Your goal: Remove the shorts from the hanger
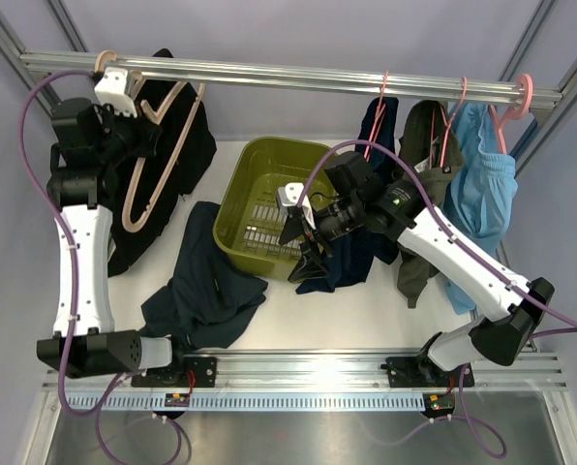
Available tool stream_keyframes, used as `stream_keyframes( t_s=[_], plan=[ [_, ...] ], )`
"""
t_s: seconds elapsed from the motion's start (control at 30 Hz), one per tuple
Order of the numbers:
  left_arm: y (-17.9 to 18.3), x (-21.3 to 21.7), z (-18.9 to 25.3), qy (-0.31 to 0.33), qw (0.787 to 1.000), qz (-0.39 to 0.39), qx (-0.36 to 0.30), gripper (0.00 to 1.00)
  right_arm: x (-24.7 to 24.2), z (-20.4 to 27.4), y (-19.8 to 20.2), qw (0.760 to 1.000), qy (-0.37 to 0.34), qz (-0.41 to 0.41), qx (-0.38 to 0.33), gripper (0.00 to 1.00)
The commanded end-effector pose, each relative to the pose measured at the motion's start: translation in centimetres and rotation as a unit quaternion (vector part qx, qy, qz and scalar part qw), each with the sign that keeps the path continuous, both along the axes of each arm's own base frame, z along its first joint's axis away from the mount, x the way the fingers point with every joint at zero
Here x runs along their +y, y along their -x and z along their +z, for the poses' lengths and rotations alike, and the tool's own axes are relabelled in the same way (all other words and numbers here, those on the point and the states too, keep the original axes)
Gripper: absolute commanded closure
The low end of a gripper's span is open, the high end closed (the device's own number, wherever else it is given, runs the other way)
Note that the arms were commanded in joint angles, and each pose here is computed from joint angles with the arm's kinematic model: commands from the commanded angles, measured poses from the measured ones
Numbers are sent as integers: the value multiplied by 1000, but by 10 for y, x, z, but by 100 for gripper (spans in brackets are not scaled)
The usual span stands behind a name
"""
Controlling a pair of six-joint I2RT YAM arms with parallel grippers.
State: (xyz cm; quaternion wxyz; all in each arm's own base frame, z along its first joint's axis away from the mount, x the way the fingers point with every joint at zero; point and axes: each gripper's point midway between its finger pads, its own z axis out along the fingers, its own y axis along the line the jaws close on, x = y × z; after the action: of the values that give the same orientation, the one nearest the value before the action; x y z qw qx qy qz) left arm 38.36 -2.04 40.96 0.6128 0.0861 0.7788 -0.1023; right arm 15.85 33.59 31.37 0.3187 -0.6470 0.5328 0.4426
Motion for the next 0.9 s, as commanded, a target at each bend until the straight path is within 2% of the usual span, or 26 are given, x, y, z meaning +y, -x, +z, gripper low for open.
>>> stream_keyframes(
  t_s=[0.0, 0.33, 0.6, 0.73, 0.87],
  plan=[
    [-12, -14, 70, 9, 994, -36, -106, 100, -6, 0, 10, 1000, -5, 14, 2, 6],
    [-55, -16, 59, 26, 996, -36, -82, 100, -6, -7, 7, 1000, -1, 3, 9, 5],
    [-86, -11, 28, 23, 999, -23, -41, 100, -5, -7, 3, 1000, -1, -1, 9, 4],
    [-90, -14, 21, 26, 999, -28, -30, 98, -5, -11, 3, 1000, 3, -3, 12, 4],
    [-85, -17, 2, 23, 999, -30, -5, 91, -6, -17, 4, 1000, 10, -3, 18, 4]
  ],
)
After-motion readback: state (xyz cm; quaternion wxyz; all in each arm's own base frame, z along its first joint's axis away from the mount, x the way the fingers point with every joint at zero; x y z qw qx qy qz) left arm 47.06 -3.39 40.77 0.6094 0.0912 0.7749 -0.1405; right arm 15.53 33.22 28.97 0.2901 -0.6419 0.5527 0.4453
